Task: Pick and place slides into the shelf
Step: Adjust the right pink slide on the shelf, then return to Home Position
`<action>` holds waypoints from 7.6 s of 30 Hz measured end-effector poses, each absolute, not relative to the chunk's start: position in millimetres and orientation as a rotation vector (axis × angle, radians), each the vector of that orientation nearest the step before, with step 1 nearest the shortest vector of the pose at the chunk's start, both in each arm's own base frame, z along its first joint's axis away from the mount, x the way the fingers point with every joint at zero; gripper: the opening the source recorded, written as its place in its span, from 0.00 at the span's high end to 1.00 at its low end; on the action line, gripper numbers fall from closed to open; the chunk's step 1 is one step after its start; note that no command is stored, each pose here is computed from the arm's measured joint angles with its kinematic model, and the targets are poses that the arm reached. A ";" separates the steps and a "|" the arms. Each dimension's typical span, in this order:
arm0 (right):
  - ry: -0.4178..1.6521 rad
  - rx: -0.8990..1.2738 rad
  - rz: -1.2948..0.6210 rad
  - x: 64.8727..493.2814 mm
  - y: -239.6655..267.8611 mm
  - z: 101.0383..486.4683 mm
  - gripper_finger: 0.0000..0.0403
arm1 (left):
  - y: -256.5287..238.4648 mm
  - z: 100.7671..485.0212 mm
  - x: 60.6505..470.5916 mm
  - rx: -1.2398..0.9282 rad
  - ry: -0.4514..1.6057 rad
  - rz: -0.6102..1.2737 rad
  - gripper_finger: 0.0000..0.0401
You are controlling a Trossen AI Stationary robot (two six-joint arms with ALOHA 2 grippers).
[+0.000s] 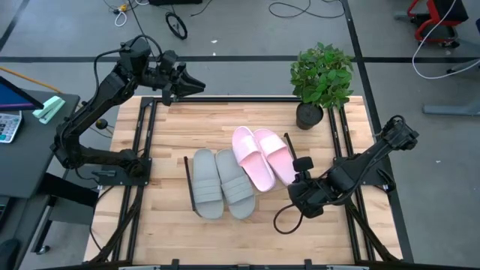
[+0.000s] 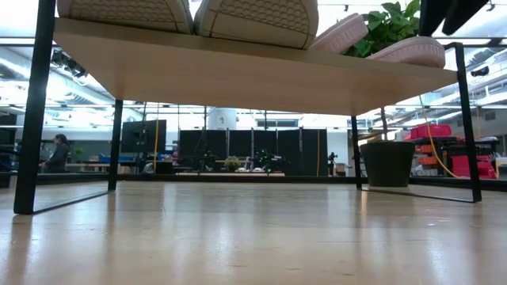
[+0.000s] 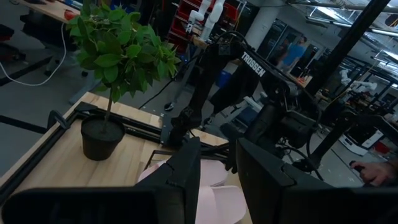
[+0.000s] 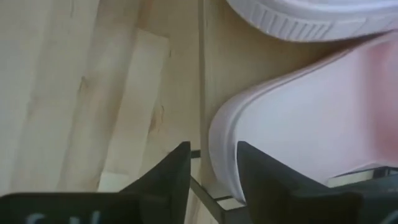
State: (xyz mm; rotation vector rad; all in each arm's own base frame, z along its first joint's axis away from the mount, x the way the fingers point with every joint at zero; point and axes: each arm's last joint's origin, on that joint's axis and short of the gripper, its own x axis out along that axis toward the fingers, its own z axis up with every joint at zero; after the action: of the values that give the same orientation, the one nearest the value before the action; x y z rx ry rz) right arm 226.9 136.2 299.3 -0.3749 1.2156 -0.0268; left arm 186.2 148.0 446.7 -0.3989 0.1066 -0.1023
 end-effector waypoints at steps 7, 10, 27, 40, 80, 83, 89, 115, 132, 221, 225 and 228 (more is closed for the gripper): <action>1.226 -0.347 -0.075 231.6 126.7 297.2 0.72 | 148.0 446.7 186.2 -0.399 0.107 -0.102 0.73; 1.236 -0.326 -0.084 234.3 121.8 297.1 0.78 | 147.9 446.7 186.2 -0.399 0.107 -0.102 0.73; 1.157 -0.157 -0.118 246.9 119.1 298.8 0.99 | 147.9 446.7 186.2 -0.397 0.107 -0.102 0.73; 1.110 -0.099 -0.122 251.2 121.6 300.3 0.87 | 148.0 446.7 186.2 -0.386 0.106 -0.102 0.73; 0.954 -0.019 -0.287 215.7 38.7 391.0 0.99 | 46.0 440.3 99.3 -0.171 0.299 0.060 0.99; 0.875 0.038 -0.309 205.2 26.7 402.8 0.99 | 39.7 428.4 84.2 -0.181 0.243 0.170 0.99; 0.802 0.139 -0.271 192.2 10.9 415.4 0.99 | 34.1 388.0 70.6 -0.239 0.112 0.268 0.99; 0.840 0.213 -0.196 221.8 1.8 404.1 1.00 | 25.5 278.7 88.7 -0.429 -0.095 0.321 1.00; 0.841 0.217 -0.200 221.8 0.2 404.1 1.00 | 3.8 279.7 72.3 -0.317 -0.111 0.251 1.00; 0.591 0.390 -0.238 165.9 14.2 340.4 1.00 | -4.1 173.2 96.0 -0.358 -0.042 0.044 0.91; 0.508 0.401 -0.241 146.2 16.8 317.4 1.00 | -4.2 173.1 96.0 -0.358 -0.041 0.044 0.93; 0.441 0.417 -0.235 136.3 17.8 297.2 1.00 | -4.1 173.0 96.0 -0.358 -0.041 0.044 0.94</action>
State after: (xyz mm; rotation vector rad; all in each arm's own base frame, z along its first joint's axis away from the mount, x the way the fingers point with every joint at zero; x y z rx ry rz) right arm 136.3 17.8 297.2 0.4167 0.4413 -0.2346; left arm 96.0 -4.1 173.0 -0.3580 -0.0413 0.0444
